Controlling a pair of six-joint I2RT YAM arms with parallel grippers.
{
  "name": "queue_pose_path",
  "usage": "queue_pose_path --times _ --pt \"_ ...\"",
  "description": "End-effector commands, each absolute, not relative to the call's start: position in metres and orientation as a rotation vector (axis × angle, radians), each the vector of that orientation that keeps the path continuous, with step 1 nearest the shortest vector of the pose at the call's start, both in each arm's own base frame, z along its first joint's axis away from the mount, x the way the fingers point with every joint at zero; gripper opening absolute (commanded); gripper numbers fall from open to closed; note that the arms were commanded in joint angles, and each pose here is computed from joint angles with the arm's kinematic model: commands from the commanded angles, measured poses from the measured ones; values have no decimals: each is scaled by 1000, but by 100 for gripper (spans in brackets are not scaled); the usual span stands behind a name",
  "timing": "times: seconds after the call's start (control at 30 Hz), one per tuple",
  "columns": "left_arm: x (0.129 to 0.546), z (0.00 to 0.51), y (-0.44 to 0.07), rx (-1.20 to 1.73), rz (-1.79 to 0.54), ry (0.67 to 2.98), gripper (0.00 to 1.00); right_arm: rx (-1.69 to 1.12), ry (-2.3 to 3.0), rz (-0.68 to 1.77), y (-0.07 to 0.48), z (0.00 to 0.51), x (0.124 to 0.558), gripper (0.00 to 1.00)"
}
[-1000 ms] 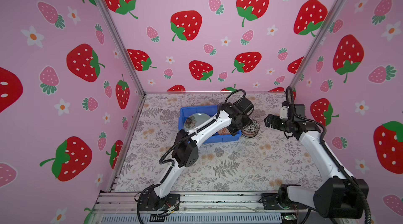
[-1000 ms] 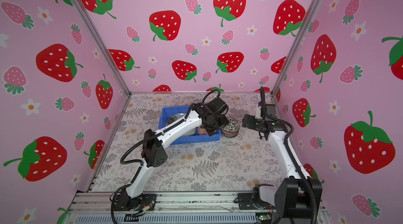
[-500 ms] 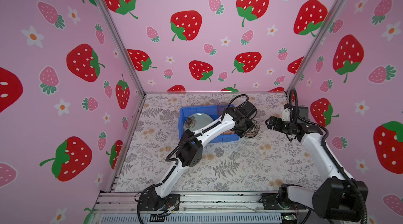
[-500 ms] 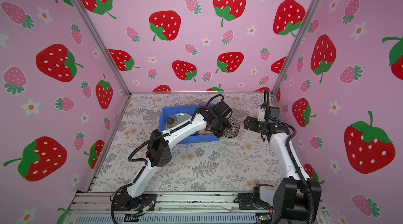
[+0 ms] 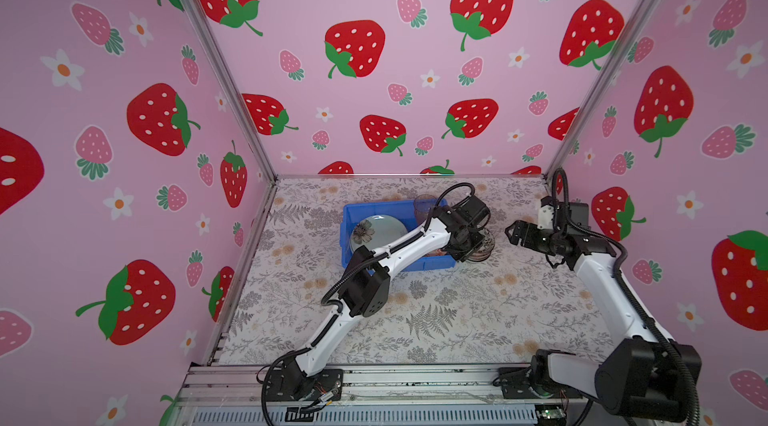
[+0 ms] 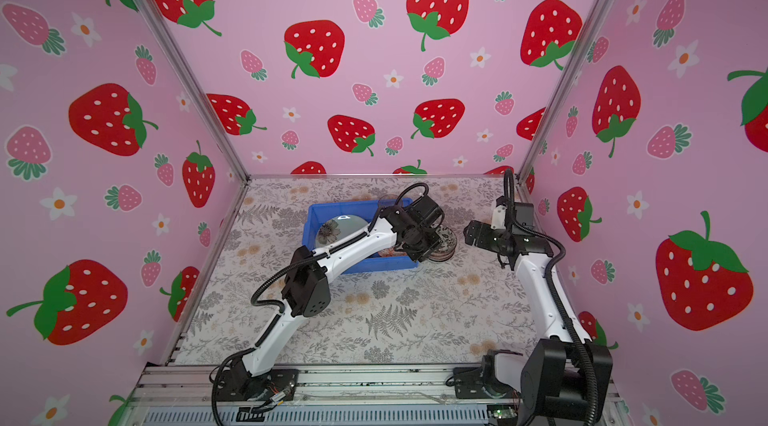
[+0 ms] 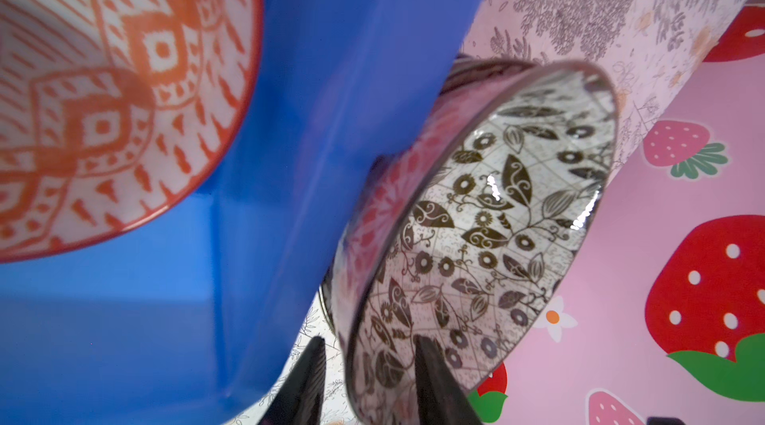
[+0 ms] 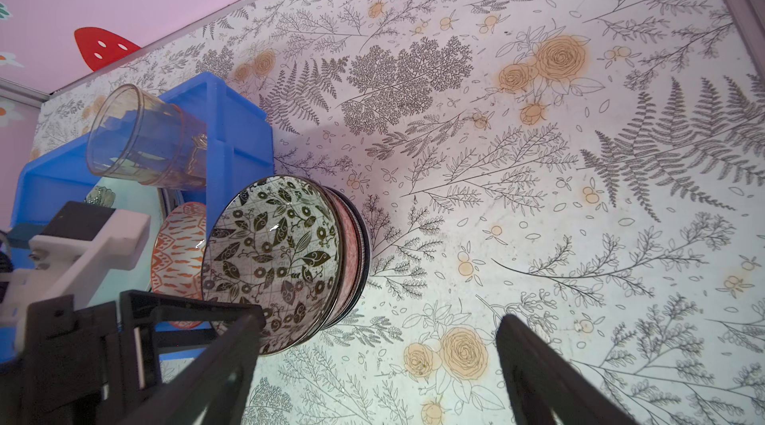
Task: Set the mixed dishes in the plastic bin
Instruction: 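Grasp the black-leaf bowl rim with the left gripper as the right gripper releases and withdraws, then carry the black-leaf bowl with the left gripper over the bin and lower it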
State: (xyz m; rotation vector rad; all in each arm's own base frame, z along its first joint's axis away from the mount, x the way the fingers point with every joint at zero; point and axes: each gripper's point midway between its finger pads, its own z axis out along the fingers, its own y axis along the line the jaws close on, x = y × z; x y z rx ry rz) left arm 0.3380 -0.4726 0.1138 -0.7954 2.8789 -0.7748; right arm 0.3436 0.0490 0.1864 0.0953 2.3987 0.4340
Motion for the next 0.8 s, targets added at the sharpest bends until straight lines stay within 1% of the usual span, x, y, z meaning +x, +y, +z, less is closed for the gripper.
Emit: queue_pose_path --times 0.0,0.03,0.1,0.17,0.27,0.33,0.6,0.63,0.7,0.73,0.77 --pt "347 128 -467 -785 -760 2822 37 72 2384 435 48 188 342 92" --pt "347 128 -466 -782 -753 2819 37 72 2383 437 48 189 342 92" --pt "349 129 -465 -771 -746 2814 32 72 2385 436 49 188 342 92" --pt "351 128 -464 -771 -741 2811 30 74 2386 437 48 188 342 92" --pt "352 128 -466 -757 -754 2807 21 72 2385 438 48 188 343 92" --pt "353 129 -466 -752 -761 2802 17 72 2386 439 49 188 343 92" --pt "356 133 -469 -730 -785 2788 13 72 2385 445 49 187 343 91" --pt "356 133 -470 -727 -785 2788 9 71 2385 447 49 187 343 91" --pt "357 136 -470 -723 -796 2782 7 69 2384 451 50 188 343 91" --pt "358 137 -472 -716 -808 2778 2 69 2384 451 50 188 343 91" --pt "359 139 -473 -713 -821 2773 2 69 2385 453 50 188 343 91"
